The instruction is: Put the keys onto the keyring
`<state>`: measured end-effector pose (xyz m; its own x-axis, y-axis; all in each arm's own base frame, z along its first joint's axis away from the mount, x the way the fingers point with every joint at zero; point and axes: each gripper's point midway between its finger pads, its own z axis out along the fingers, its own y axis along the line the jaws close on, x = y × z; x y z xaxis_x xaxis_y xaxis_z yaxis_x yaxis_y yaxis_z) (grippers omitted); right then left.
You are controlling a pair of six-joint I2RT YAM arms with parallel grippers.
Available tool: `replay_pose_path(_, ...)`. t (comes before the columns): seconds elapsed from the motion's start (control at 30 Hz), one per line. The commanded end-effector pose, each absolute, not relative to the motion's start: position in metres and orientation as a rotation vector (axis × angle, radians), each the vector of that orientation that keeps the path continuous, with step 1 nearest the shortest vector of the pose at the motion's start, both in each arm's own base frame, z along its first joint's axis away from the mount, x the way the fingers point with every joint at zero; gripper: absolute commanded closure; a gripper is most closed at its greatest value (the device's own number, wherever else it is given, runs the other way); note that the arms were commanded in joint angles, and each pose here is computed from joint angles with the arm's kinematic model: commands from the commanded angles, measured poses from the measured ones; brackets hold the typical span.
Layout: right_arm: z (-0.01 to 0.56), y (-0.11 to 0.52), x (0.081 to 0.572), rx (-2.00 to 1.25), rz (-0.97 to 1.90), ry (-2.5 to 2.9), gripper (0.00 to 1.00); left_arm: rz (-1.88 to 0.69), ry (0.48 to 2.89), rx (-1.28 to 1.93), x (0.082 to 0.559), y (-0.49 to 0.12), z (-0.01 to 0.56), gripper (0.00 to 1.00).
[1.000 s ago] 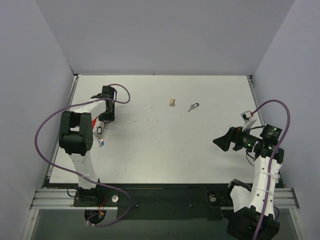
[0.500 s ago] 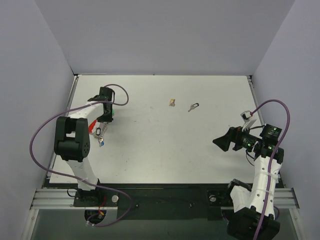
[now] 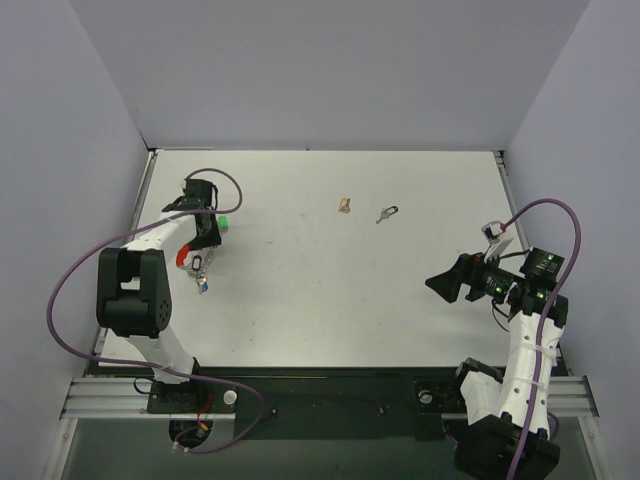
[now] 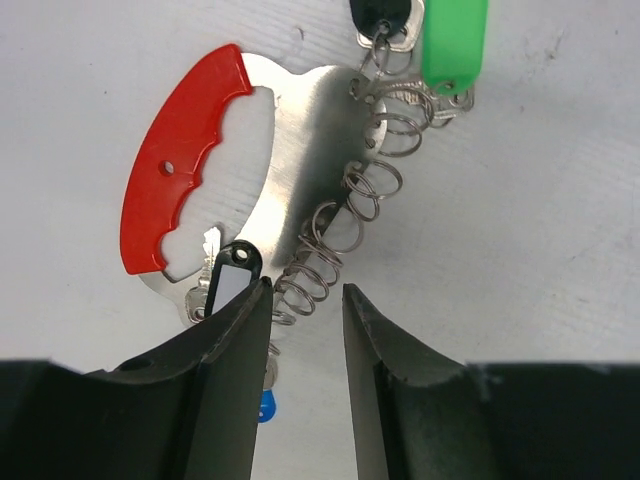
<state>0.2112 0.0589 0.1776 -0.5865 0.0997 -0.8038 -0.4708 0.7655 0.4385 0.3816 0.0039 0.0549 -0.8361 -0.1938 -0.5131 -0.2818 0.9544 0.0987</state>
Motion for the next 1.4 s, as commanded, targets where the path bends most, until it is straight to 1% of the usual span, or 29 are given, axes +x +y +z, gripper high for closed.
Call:
replay_pose_path(0.0, 0.194, 0.066, 0.211, -0.35, 0.821, 2.005, 0.11, 0.148, 2.43, -0.589, 0.408, 0.005, 0.072, 0.56)
replay_pose_path(0.2, 0.193, 0.066, 0.21, -0.349, 0.824, 2.009, 0.11, 0.168, 2.428, -0.666, 0.416, 0.008, 0.06, 0.57)
replay_pose_path(0.53, 0.192, 0.066, 0.211, -0.35, 0.825, 2.012, 0.11, 0.182, 2.456, -0.665, 0.42, 0.008, 0.045, 0.59)
replay_pose_path(0.6, 0.192, 0.066, 0.211, -0.349, 0.826, 2.013, 0.11, 0.189, 2.456, -0.663, 0.421, 0.009, 0.045, 0.61)
replay_pose_path(0.63, 0.192, 0.066, 0.211, -0.351, 0.827, 2.013, 0.11, 0.19, 2.459, -0.664, 0.421, 0.01, 0.044, 0.64)
replay_pose_path(0.9, 0.192, 0.066, 0.211, -0.355, 0.825, 2.014, 0.11, 0.209, 2.455, -0.66, 0.416, 0.013, 0.047, 0.66)
replay_pose_path(0.97, 0.192, 0.066, 0.211, -0.357, 0.825, 2.013, 0.11, 0.209, 2.452, -0.656, 0.416, 0.013, 0.05, 0.7)
replay_pose_path(1.0, 0.192, 0.066, 0.211, -0.357, 0.828, 2.013, 0.11, 0.204, 2.451, -0.657, 0.415, 0.013, 0.051, 0.74)
replay_pose_path(1.03, 0.191, 0.067, 0.211, -0.356, 0.829, 2.016, 0.11, 0.201, 2.449, -0.655, 0.415, 0.013, 0.052, 0.74)
replay_pose_path(1.37, 0.191, 0.067, 0.21, -0.363, 0.828, 2.015, 0.11, 0.168, 2.464, -0.648, 0.407, 0.009, 0.055, 0.72)
